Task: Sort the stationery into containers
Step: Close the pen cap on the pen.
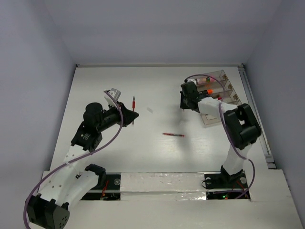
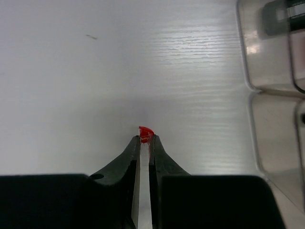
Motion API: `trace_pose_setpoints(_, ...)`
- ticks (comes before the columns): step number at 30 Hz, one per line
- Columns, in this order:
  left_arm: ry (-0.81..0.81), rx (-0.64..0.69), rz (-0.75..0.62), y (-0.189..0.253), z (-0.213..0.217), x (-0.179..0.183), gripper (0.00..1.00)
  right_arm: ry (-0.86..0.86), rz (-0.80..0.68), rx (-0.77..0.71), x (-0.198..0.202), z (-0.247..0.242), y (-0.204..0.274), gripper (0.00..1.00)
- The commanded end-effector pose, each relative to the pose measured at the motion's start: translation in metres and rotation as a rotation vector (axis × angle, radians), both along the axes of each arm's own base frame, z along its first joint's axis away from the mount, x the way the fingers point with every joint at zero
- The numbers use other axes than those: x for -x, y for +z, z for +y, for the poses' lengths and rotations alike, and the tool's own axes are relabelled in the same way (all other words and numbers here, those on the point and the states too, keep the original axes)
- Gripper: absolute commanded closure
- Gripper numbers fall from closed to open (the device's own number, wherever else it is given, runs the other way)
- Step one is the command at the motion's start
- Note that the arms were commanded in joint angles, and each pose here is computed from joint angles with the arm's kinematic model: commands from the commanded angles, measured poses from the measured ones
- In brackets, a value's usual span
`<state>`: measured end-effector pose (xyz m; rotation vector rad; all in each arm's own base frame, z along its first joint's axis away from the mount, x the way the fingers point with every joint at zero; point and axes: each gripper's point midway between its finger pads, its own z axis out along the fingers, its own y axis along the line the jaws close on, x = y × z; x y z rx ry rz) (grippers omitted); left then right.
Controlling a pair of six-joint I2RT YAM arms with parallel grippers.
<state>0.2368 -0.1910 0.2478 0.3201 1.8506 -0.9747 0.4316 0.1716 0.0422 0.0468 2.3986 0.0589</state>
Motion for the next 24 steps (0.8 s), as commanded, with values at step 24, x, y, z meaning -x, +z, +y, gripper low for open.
trace_pose_setpoints(24, -0.148, 0.051, 0.013, 0.003, -0.022, 0.004, 1.0, 0.664, -0.639, -1.43, 0.11, 0.201, 0.332, 1.0)
